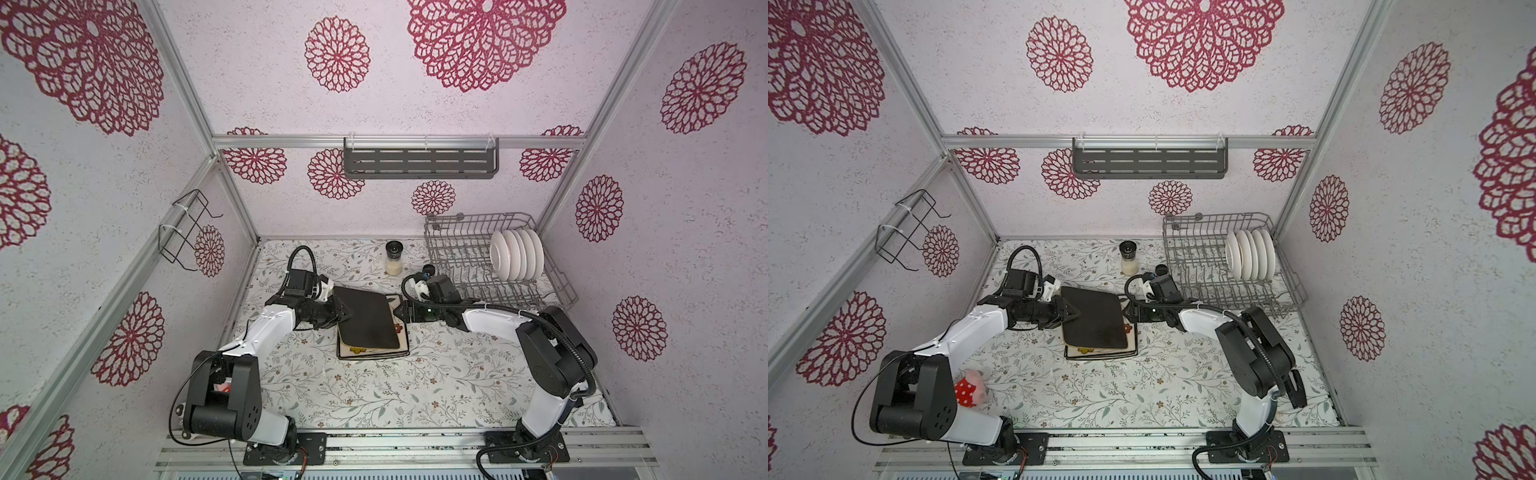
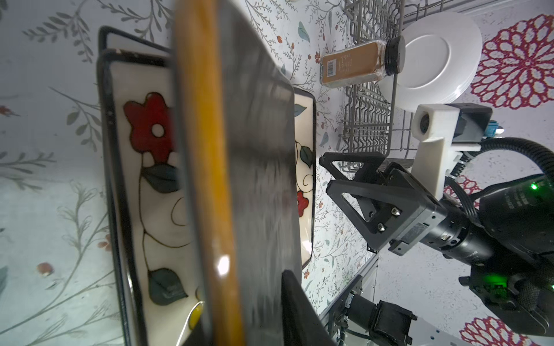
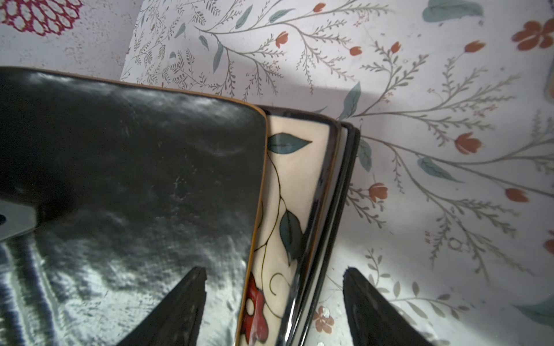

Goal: Unload the plates from the dish rack
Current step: 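Hold the dark plate edges with both grippers, squaring it on the stack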

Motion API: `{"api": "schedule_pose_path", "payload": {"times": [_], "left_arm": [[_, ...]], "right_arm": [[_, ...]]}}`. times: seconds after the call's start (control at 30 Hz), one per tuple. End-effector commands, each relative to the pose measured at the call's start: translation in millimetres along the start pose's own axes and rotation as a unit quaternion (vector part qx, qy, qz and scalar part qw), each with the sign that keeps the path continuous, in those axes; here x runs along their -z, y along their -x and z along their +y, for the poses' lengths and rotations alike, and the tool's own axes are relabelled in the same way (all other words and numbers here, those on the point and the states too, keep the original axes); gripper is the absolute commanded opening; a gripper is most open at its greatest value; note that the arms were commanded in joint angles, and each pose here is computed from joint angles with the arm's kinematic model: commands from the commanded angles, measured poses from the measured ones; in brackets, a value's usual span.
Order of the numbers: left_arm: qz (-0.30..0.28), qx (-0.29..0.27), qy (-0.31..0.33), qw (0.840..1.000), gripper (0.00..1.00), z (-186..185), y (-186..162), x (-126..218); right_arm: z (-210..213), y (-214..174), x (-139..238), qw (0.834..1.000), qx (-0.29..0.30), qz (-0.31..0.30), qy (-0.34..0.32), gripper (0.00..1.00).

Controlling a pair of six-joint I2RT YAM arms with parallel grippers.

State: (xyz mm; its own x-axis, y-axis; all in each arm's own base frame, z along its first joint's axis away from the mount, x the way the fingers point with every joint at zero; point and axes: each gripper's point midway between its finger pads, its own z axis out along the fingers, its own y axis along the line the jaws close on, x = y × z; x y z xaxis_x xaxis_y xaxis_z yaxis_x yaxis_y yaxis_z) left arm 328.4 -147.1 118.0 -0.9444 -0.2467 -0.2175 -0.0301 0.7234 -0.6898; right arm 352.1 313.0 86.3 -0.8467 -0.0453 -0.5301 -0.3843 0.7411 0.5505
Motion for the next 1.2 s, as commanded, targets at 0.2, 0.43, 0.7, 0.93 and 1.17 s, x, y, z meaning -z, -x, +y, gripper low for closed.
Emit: {"api": "schedule_pose_path", "payload": {"times": [0.2, 0.43, 0.7, 0.93, 1.17], "left_arm": [[-0.014, -0.030, -0.007, 0.999, 0.37, -8, 7, 5], [-0.004, -0.023, -0.002, 1.000, 0.37, -2, 3, -2], [-0.003, -0.016, 0.006, 1.000, 0.37, 6, 0, -7], [-0.002, -0.016, 0.011, 1.000, 0.37, 8, 0, -8], [-0.004, -0.013, 0.011, 1.000, 0.36, 11, -1, -10]], "right_arm": [[17, 10, 2, 1.000, 0.020, -0.008, 0.020, 0.75], [24, 6, -3, 0.999, 0.030, 0.001, 0.020, 0.72], [25, 4, -11, 0.999, 0.034, 0.012, 0.015, 0.69], [19, 7, -6, 0.999, 0.044, 0.010, -0.013, 0.69], [6, 8, -1, 0.992, 0.080, 0.019, -0.093, 0.68]]}}
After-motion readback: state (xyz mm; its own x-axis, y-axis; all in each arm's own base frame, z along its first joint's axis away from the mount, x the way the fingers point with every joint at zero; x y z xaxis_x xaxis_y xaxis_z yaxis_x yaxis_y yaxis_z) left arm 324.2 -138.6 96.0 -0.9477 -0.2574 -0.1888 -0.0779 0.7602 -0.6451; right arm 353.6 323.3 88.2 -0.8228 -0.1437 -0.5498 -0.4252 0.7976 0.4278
